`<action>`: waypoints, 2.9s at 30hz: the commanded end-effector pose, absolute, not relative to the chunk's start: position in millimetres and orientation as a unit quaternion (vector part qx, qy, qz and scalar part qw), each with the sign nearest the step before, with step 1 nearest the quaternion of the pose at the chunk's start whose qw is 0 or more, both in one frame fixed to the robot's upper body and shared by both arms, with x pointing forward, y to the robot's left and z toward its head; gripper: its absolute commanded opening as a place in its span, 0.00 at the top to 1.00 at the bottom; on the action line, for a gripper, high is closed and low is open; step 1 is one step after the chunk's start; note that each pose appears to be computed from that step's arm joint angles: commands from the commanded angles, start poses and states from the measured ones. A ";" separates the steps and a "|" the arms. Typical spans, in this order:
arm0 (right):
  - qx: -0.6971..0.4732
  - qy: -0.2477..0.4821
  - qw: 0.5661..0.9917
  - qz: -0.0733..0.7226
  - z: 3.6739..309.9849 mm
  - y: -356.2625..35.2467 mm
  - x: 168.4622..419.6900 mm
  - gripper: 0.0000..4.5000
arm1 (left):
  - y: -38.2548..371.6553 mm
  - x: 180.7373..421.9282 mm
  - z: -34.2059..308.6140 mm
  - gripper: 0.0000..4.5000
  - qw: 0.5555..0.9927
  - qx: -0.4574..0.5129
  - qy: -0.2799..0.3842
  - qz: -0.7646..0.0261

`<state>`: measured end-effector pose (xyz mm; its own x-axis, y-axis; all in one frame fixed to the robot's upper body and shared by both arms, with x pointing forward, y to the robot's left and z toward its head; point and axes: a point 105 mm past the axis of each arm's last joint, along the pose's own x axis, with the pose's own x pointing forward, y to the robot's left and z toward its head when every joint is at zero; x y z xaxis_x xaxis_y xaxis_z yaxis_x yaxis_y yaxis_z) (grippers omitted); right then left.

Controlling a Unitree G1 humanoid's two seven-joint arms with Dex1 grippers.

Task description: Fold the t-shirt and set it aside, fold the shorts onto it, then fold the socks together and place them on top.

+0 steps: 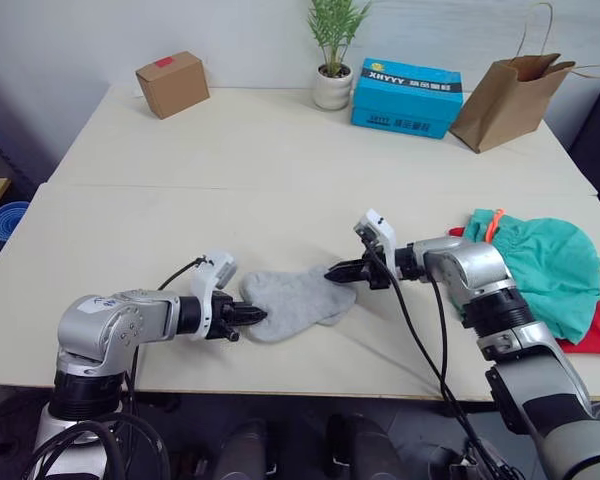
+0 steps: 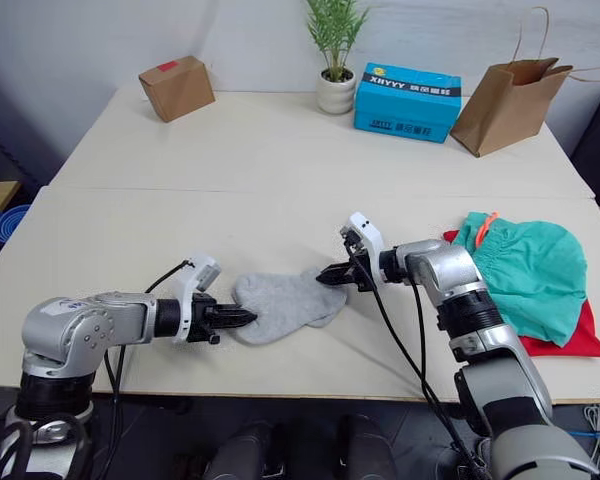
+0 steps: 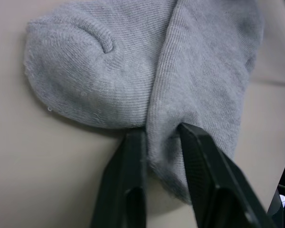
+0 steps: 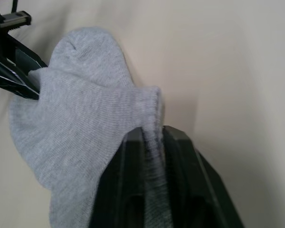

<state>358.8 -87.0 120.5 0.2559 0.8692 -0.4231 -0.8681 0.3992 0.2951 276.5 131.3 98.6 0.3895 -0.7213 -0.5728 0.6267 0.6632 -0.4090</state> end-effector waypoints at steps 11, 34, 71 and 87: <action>-0.011 0.171 0.796 0.580 176.1 -101.6 345.9 1.00 | 132.9 264.2 113.0 0.99 0.801 -0.099 0.377 -0.454; -0.089 0.144 0.809 0.563 133.0 -93.9 337.3 0.90 | 139.4 269.4 111.0 1.00 0.796 -0.106 0.391 -0.450; -0.036 0.128 0.793 0.595 166.5 -93.8 324.3 0.99 | 140.8 270.0 126.4 1.00 0.800 -0.109 0.354 -0.472; 0.034 0.188 0.807 0.559 162.5 -97.4 294.7 0.99 | 161.7 297.2 149.9 1.00 0.807 -0.109 0.344 -0.467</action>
<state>298.0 -99.4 151.6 0.2944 0.9086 -0.2962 -0.8788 0.3792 0.2897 295.6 161.3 147.1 0.3359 -0.8254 -0.4537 0.6632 0.5493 -0.5084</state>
